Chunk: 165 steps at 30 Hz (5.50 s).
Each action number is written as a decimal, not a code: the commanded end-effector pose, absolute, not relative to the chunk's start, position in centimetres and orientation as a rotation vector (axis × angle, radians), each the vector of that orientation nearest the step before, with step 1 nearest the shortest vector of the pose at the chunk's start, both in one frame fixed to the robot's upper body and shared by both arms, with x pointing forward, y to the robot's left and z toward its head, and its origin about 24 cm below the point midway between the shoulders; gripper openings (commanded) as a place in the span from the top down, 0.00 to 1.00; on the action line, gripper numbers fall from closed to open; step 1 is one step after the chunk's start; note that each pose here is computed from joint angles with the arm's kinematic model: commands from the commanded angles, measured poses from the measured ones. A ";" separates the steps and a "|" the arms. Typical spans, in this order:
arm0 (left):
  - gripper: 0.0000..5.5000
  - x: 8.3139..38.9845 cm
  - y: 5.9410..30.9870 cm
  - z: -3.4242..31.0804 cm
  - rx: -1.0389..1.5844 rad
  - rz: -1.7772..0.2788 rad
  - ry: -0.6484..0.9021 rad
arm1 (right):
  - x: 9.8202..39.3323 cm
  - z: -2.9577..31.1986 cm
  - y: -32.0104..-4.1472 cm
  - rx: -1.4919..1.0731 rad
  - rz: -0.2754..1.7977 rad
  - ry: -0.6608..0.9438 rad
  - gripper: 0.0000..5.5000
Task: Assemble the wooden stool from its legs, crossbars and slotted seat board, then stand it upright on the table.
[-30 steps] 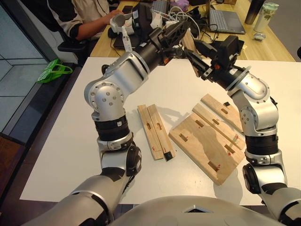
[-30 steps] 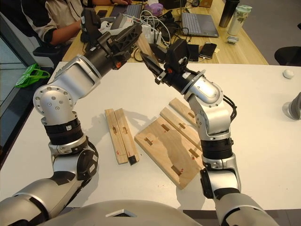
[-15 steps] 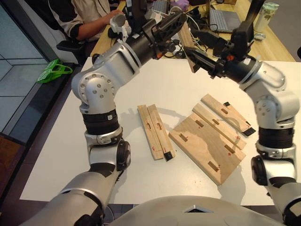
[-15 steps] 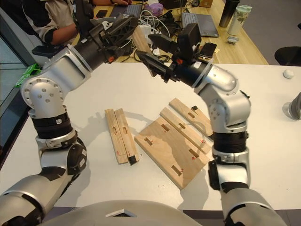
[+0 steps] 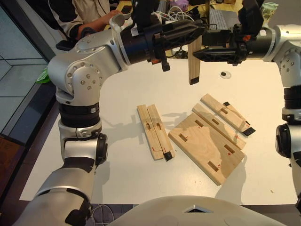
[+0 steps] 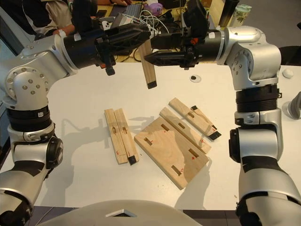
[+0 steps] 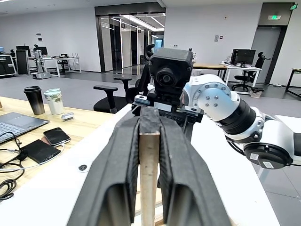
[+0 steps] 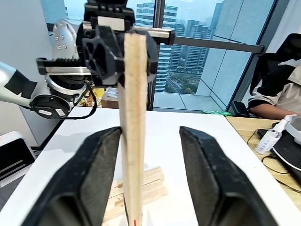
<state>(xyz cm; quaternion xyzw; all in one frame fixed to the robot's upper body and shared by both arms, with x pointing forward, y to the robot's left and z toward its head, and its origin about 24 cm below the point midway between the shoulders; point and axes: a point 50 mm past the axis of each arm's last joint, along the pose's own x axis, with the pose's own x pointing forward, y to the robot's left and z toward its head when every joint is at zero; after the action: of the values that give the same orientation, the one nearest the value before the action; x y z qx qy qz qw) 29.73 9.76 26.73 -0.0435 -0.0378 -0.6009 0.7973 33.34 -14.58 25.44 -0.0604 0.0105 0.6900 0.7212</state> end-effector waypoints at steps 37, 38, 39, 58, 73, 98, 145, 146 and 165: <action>0.72 29.6 12.1 22.2 -0.334 -0.760 -0.008 | 27.7 9.7 -23.7 0.418 0.604 0.123 0.93; 0.72 29.5 12.4 21.9 -0.312 -0.756 0.012 | 27.3 9.4 -23.9 0.413 0.594 0.137 0.93; 0.72 29.4 12.7 21.7 -0.297 -0.749 0.024 | 26.9 8.9 -24.0 0.397 0.590 0.161 0.93; 0.72 28.5 12.3 21.2 -0.302 -0.751 0.029 | 26.7 6.9 -24.9 0.254 0.654 0.279 0.93; 0.72 28.8 12.1 21.5 -0.276 -0.761 0.010 | 25.0 4.3 -24.7 0.161 0.657 0.250 0.93; 0.72 28.6 12.1 21.5 -0.230 -0.753 0.001 | 17.0 -4.3 -25.6 0.145 0.388 0.403 0.93; 0.72 28.7 11.7 21.5 -0.232 -0.746 -0.013 | 33.3 20.0 -16.2 0.175 0.452 -0.155 0.27; 0.72 28.7 11.8 21.5 -0.243 -0.735 -0.017 | 33.7 19.3 -15.4 0.114 0.399 -0.052 0.27; 0.72 29.7 15.8 22.3 -0.053 -0.058 -0.271 | 31.4 35.6 -12.6 0.063 0.313 -0.579 0.27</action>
<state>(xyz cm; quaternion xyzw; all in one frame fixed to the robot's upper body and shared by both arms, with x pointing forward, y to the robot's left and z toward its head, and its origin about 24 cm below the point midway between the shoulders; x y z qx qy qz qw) 30.34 15.58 22.37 -0.0606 -0.0992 -0.0937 0.9888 32.00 -12.26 34.57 0.0339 -0.2651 0.1713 0.9483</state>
